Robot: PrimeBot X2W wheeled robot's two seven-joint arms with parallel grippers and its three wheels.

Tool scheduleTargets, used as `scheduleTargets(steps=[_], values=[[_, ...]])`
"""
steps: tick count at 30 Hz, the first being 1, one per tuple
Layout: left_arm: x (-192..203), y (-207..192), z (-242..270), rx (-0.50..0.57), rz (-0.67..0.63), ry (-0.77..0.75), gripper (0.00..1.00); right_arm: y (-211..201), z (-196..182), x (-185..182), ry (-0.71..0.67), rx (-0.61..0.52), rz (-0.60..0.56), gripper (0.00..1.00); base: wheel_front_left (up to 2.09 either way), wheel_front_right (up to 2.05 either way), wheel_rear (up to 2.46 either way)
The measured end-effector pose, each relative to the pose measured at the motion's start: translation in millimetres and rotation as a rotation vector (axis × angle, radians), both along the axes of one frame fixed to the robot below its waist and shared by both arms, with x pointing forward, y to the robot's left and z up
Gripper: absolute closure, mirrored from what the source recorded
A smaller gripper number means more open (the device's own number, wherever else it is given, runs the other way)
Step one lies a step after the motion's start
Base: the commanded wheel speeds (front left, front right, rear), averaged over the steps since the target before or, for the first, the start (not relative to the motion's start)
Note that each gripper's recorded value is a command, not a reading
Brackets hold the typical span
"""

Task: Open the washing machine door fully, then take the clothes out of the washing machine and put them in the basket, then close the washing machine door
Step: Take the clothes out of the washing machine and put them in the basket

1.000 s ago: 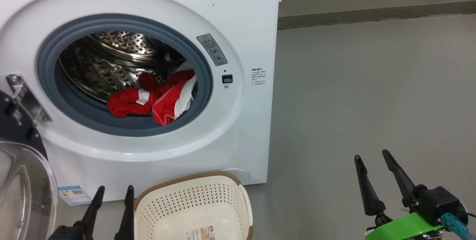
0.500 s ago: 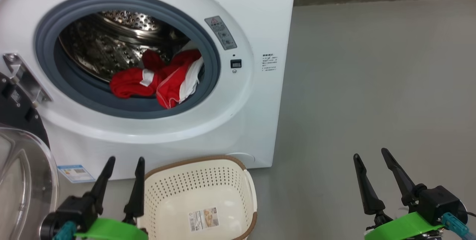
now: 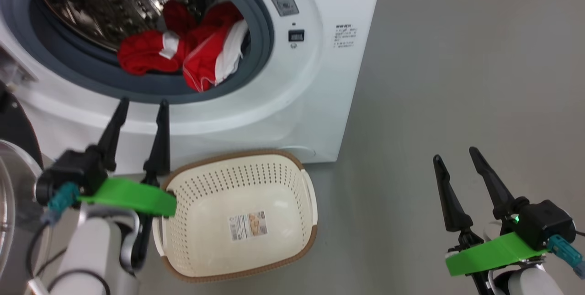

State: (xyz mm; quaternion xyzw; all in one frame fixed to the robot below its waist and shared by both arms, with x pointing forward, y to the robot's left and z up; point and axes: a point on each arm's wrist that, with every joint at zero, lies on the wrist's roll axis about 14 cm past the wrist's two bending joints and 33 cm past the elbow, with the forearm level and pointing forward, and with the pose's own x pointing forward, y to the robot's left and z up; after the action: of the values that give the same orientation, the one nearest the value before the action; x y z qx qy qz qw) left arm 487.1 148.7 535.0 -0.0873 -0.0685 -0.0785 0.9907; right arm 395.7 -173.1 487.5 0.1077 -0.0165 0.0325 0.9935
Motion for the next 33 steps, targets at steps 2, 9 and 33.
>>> scheduleTargets(steps=[2, 9, 33], values=[[13, -1, -1, -0.001, -0.001, 0.002, 0.00, 0, -5, 6, 0.010, 0.000, 0.001, 0.00, 0.00, 0.00, 0.00], [61, -5, -20, 0.007, -0.001, 0.054, 0.00, 2, -23, 29, 0.046, -0.002, 0.006, 0.00, 0.00, 0.00, 0.00], [180, -8, -91, 0.197, 0.043, 0.256, 0.00, -4, -80, 59, 0.164, 0.000, -0.004, 0.00, 0.00, 0.00, 0.00]])
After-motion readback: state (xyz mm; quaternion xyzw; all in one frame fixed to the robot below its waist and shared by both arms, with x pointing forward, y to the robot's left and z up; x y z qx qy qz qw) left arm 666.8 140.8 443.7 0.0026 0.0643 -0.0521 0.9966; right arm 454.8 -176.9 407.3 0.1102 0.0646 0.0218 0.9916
